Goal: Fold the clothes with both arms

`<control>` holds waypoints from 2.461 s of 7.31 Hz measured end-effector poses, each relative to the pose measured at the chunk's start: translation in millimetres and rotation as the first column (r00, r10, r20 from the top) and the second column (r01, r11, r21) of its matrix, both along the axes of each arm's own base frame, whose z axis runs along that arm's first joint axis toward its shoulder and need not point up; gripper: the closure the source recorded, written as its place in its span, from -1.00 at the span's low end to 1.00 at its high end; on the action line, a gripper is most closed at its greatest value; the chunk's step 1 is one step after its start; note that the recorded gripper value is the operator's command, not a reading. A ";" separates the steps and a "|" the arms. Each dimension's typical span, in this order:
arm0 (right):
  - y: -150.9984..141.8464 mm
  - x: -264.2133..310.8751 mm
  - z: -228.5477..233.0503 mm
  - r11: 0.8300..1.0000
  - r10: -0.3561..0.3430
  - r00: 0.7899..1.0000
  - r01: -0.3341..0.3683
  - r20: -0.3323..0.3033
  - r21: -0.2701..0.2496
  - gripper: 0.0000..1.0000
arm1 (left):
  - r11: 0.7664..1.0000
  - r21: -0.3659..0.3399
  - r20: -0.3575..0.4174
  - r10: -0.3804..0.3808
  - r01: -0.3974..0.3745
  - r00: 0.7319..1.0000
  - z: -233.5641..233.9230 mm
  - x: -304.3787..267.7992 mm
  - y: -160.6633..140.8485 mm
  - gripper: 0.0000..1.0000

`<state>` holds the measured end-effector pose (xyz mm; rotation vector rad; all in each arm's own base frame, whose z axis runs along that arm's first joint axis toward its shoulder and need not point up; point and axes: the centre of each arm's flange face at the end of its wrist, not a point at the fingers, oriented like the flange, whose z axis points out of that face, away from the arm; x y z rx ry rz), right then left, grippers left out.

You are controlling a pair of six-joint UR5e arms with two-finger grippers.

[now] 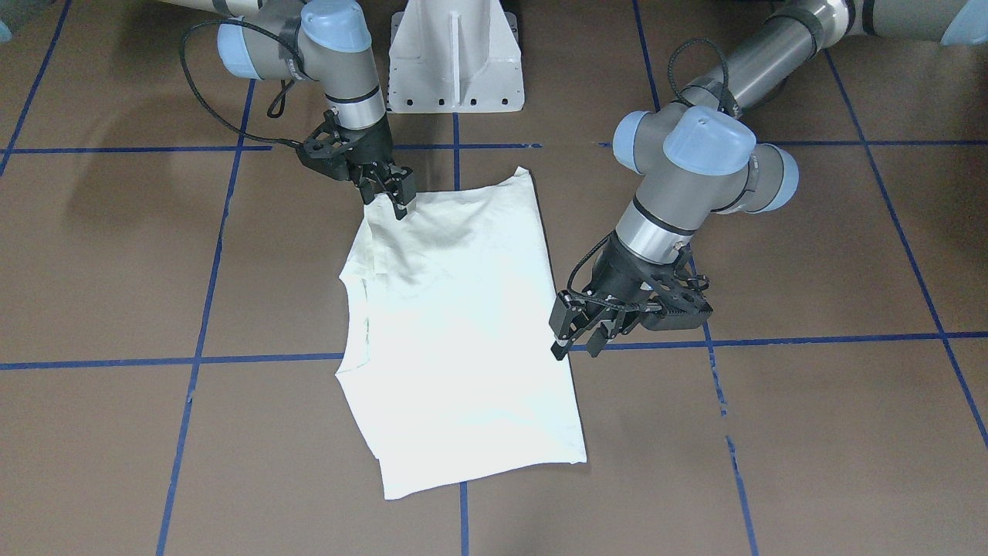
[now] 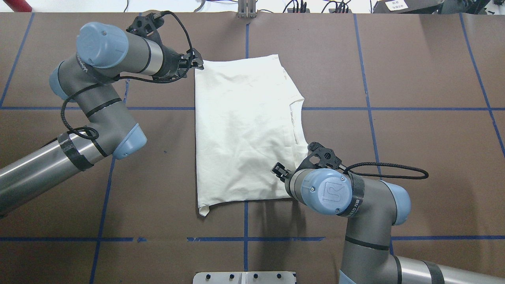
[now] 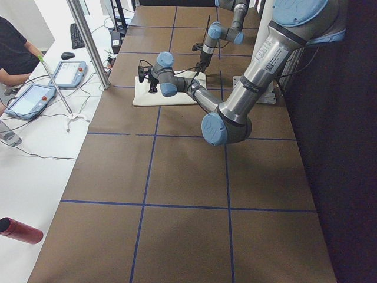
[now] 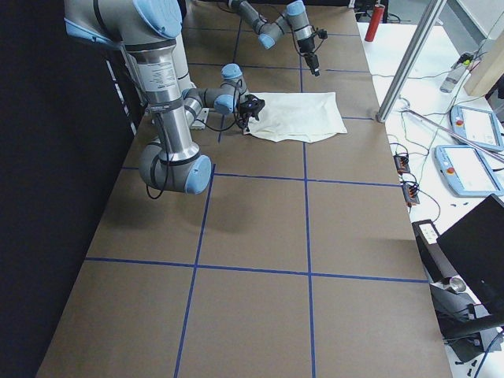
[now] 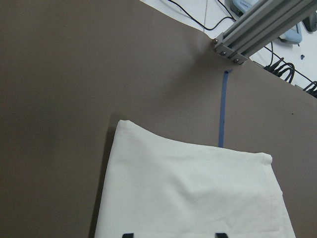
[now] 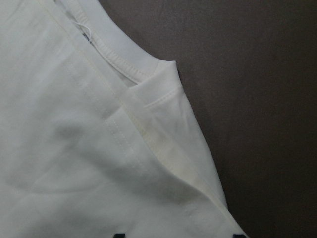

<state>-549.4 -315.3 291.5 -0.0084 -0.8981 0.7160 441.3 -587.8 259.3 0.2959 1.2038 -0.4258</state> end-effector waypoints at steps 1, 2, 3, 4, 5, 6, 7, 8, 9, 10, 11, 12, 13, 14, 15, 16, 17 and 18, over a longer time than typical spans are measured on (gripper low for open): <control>1.6 -2.1 3.5 1.000 -0.004 1.000 0.004 -0.007 -0.002 -0.43 | 1.000 -0.001 0.001 0.000 0.000 1.000 0.8 0.2 0.2 -0.26; 1.9 -3.5 5.9 1.000 -0.006 1.000 0.006 -0.012 -0.003 -0.31 | 1.000 -0.001 0.001 0.000 0.000 1.000 1.1 0.6 0.6 -0.26; 1.9 -4.0 7.3 1.000 -0.006 1.000 0.006 -0.016 -0.004 -0.12 | 1.000 -0.002 0.003 0.001 -0.001 1.000 2.5 0.8 1.0 -0.26; 1.8 -3.9 8.1 1.000 -0.006 1.000 0.006 -0.020 -0.005 0.00 | 1.000 -0.004 0.005 0.001 -0.001 1.000 4.6 0.5 1.4 -0.26; 1.3 -3.6 9.0 1.000 -0.005 1.000 0.005 -0.024 -0.006 0.24 | 1.000 -0.005 0.006 0.000 0.000 1.000 6.3 0.4 1.8 -0.26; 0.7 -2.9 9.1 1.000 -0.004 1.000 0.004 -0.025 -0.006 0.54 | 1.000 -0.005 0.006 0.000 0.000 1.000 6.2 0.1 2.1 -0.26; 0.4 -2.5 9.1 1.000 -0.003 1.000 0.003 -0.025 -0.007 0.83 | 1.000 -0.004 0.005 0.001 -0.001 1.000 5.9 0.0 2.8 -0.26; 0.2 -2.4 9.0 1.000 -0.003 1.000 0.003 -0.025 -0.007 1.00 | 1.000 -0.004 0.004 0.001 -0.001 1.000 5.6 0.0 3.3 -0.26; 0.4 -2.8 8.6 1.000 -0.003 1.000 0.003 -0.024 -0.007 1.00 | 1.000 -0.008 0.003 -0.001 0.001 1.000 7.0 -0.3 3.7 -0.26; 1.0 -3.6 8.1 1.000 -0.005 1.000 0.005 -0.023 -0.008 1.00 | 1.000 -0.013 0.004 -0.003 0.003 1.000 9.2 -0.6 4.1 -0.26; 1.3 -3.9 7.5 1.000 -0.007 1.000 0.006 -0.022 -0.008 1.00 | 1.000 -0.016 0.004 -0.005 0.005 1.000 10.4 -1.0 4.4 -0.26; 1.6 -3.5 5.3 1.000 -0.008 1.000 0.008 -0.017 -0.007 1.00 | 1.000 -0.017 0.005 -0.005 0.005 1.000 11.0 -1.2 4.6 -0.26; 1.8 -1.1 0.9 1.000 -0.007 1.000 0.007 -0.008 -0.004 1.00 | 1.000 -0.016 0.003 -0.005 0.005 1.000 12.0 -3.0 6.4 -0.26; 2.6 3.0 -4.3 1.000 -0.006 1.000 0.006 0.004 -0.001 1.00 | 1.000 -0.013 -0.001 -0.004 0.004 1.000 14.2 -8.9 12.4 -0.26; 4.2 6.5 -8.0 1.000 -0.007 1.000 0.007 0.013 0.001 1.00 | 1.000 -0.008 -0.011 0.000 0.000 1.000 16.1 -17.2 22.9 -0.26; 6.0 7.9 -9.6 1.000 -0.008 1.000 0.008 0.017 0.002 1.00 | 1.000 -0.011 -0.025 0.003 -0.004 1.000 16.4 -22.3 34.1 -0.27; 9.5 10.2 -10.3 1.000 -0.012 1.000 0.012 0.020 0.003 1.00 | 0.999 -0.033 -0.045 0.008 -0.009 0.999 16.2 -18.6 47.9 -0.29; 17.3 17.4 -10.3 1.000 -0.021 0.999 0.021 0.028 0.004 1.00 | 0.998 -0.067 -0.074 0.010 -0.015 0.997 16.8 -8.8 73.2 -0.30</control>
